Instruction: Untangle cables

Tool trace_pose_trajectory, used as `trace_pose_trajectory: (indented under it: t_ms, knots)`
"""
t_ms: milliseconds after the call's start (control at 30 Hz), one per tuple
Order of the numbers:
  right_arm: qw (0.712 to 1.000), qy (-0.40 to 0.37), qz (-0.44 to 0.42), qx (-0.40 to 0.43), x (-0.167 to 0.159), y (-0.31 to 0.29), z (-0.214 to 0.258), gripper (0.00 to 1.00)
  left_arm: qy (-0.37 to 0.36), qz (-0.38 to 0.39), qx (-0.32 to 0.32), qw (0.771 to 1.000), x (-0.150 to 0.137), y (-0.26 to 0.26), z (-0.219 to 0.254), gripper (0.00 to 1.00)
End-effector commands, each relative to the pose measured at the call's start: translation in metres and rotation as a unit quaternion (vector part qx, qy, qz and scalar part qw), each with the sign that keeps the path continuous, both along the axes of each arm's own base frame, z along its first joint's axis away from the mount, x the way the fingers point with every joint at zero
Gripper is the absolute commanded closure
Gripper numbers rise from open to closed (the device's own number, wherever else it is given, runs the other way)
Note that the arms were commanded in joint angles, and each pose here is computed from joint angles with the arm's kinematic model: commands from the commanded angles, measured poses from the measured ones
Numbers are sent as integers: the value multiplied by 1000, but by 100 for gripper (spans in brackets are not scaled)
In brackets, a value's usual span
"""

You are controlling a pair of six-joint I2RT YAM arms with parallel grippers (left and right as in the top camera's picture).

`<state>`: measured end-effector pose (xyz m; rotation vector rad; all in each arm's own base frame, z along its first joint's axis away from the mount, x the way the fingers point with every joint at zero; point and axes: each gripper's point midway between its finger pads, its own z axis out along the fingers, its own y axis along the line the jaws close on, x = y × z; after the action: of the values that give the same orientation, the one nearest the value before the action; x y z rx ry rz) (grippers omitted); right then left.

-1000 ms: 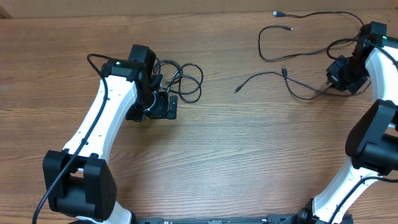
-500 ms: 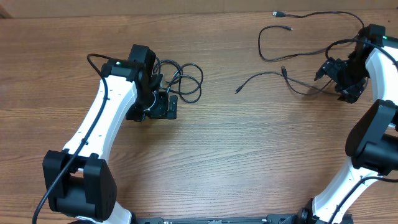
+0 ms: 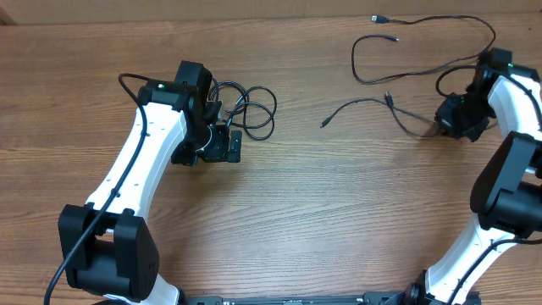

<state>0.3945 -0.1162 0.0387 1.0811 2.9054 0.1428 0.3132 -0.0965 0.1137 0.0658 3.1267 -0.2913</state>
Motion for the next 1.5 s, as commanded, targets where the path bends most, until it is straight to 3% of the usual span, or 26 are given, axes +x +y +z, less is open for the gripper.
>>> trace_pose_trajectory:
  t_ms: [0,167,200,300,367,700,900,1000,1167,1333,1467]
  knots:
    - [1000,2,2,-8,-2,0,-7,96,0,-4,3,1000,-1,-1,-1,0]
    - [1000,-8,2,-11,1,-1,-12,96,0,-4,3,1000,-1,-1,-1,0]
    - [1000,-10,2,-11,2,-1,-12,89,0,-4,3,1000,-1,-1,-1,1]
    - [1000,-16,3,-2,5,2,-10,17,0,-4,3,1000,-1,-1,-1,1]
    - [1000,-20,5,9,7,5,-5,0,0,-4,3,1000,-1,-1,-1,0]
    - [998,-53,1,20,26,1,88,0,0,-4,3,1000,-1,-1,-1,0]
    - [986,-94,27,137,33,51,141,0,0,-4,3,1000,-1,-1,-1,0]
    - [979,-82,44,179,29,80,143,0,-1,-4,3,1000,0,-1,-1,1]
    - [973,-55,132,179,23,138,130,0,-2,-2,3,1000,0,-1,-1,0]
    - [967,-47,212,133,26,196,105,0,4,25,3,1000,0,-1,-1,0]
    - [979,-29,192,60,26,220,76,0,9,26,5,1000,-2,-1,-2,0]
